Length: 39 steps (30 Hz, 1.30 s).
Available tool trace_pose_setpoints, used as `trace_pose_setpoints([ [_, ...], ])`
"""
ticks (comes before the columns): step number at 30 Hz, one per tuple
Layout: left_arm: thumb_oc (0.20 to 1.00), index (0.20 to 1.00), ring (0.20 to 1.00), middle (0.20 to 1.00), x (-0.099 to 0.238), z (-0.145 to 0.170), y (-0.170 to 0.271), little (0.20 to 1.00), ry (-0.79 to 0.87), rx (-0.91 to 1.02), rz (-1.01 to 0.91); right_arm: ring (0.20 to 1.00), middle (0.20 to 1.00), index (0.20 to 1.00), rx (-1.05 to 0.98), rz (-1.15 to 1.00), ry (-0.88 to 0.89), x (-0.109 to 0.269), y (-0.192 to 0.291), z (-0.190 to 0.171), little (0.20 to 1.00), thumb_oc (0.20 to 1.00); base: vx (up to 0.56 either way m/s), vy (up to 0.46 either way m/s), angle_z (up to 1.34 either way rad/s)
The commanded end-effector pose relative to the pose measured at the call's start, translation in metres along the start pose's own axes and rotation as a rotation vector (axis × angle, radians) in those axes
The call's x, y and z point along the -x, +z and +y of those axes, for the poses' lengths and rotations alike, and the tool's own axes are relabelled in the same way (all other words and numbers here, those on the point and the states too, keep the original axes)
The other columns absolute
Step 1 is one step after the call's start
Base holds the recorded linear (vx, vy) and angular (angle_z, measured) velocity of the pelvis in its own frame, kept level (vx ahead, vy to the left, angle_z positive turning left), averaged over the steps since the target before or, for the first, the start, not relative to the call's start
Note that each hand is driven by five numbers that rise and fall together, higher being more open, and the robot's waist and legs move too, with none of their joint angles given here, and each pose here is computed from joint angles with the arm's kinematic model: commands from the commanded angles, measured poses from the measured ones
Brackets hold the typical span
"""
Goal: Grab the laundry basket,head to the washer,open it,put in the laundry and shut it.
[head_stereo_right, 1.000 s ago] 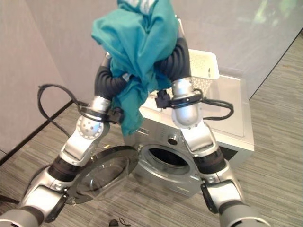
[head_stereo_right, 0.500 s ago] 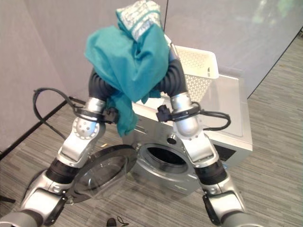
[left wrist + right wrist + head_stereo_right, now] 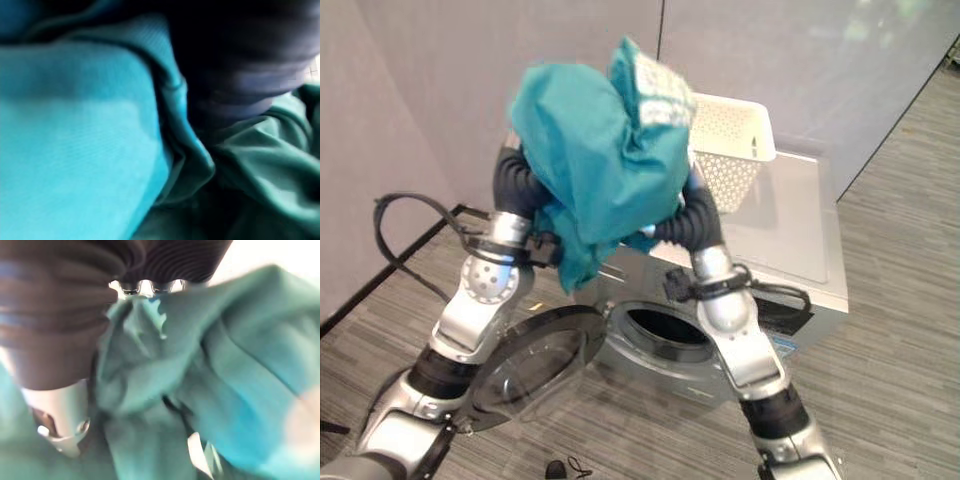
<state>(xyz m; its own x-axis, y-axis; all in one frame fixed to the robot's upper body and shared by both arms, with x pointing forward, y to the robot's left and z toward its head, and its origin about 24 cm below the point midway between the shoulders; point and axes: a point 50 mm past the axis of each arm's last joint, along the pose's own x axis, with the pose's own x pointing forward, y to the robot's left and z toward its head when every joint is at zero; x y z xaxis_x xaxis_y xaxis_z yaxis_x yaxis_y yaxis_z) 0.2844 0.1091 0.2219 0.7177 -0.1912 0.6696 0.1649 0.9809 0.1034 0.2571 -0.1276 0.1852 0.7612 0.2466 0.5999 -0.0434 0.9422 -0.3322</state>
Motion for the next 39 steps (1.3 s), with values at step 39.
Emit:
trace_pose_setpoints([
  [39, 0.200, 0.200, 0.200, 0.200, 0.092, 0.041, -0.015, 0.200, 0.103, 0.226, 0.212, 1.000, 1.000, 1.000, 0.267, 0.698, -0.147, 0.131, -0.104, -0.041, 1.000, 1.000, 0.00, -0.008, 0.01],
])
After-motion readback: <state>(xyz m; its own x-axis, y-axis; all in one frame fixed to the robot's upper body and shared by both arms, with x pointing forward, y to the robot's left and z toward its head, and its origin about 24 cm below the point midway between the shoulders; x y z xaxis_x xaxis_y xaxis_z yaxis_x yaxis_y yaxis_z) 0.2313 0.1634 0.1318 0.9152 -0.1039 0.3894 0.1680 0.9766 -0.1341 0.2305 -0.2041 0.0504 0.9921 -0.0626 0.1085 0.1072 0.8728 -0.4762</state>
